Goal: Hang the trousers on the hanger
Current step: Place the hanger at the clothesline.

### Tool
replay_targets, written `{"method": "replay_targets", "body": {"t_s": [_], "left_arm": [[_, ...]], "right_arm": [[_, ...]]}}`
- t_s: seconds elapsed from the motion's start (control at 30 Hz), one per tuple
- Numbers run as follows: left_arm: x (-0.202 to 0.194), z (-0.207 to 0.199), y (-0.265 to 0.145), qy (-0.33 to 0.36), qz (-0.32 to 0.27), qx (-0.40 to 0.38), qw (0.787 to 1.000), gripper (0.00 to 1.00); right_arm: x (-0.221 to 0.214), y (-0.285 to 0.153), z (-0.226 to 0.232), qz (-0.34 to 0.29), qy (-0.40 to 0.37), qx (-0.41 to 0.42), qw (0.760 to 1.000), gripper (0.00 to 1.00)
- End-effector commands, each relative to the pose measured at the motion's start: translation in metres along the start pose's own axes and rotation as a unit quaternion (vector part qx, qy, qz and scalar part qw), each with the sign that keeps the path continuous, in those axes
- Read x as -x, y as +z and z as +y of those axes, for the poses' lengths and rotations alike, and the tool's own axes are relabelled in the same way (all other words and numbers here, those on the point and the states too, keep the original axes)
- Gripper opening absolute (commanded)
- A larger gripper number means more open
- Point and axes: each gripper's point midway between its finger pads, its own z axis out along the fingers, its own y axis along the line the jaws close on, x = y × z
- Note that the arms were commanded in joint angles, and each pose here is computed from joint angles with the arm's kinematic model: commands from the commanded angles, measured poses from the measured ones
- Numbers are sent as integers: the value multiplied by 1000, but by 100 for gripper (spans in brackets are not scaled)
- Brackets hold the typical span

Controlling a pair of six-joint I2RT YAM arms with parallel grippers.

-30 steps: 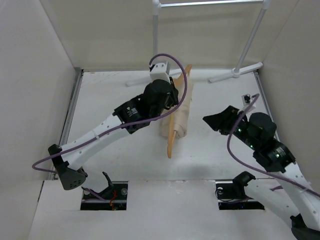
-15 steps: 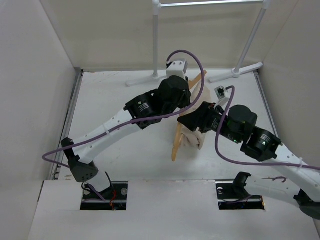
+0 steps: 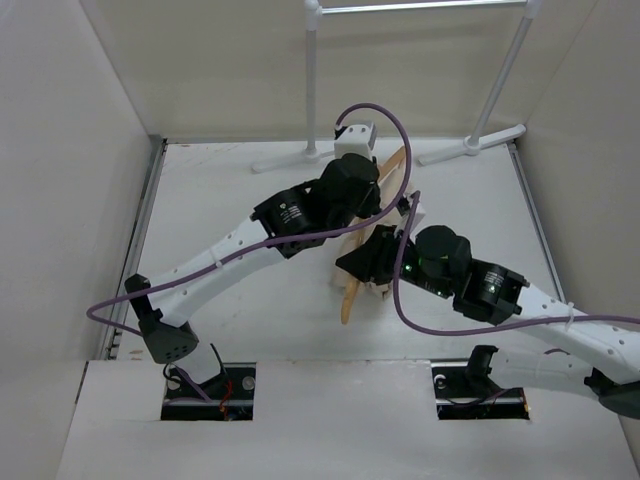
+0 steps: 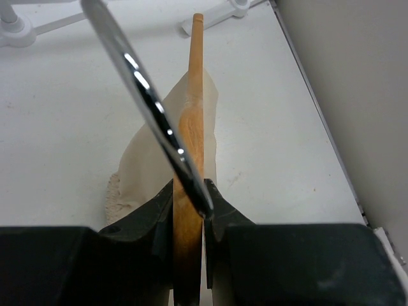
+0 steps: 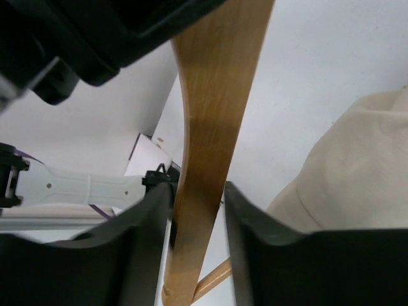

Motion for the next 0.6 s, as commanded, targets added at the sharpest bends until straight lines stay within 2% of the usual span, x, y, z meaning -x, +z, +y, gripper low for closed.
{"method": "replay_targets", "body": {"t_s": [0.0, 0.1, 0.17, 0.23, 0.4, 0.57], "left_arm": [[54, -16, -23, -54, -79, -39, 995, 2], [55, -11, -23, -56, -84, -31, 994, 5], [56, -5, -24, -61, -88, -25, 994, 16], [61, 0, -29, -69, -100, -28, 992, 37], [80, 16, -52, -97, -140, -41, 985, 100], [96, 31, -89, -115, -168, -57, 977, 100]], "right_arm": [[17, 2, 22, -39, 22, 36, 998, 38], [25, -2, 27, -53, 39, 43, 997, 22], [35, -11, 36, -71, 54, 64, 994, 18], [45, -18, 43, -85, 73, 83, 990, 16], [81, -31, 42, -121, 87, 98, 984, 14], [109, -26, 32, -143, 75, 82, 983, 13]]}}
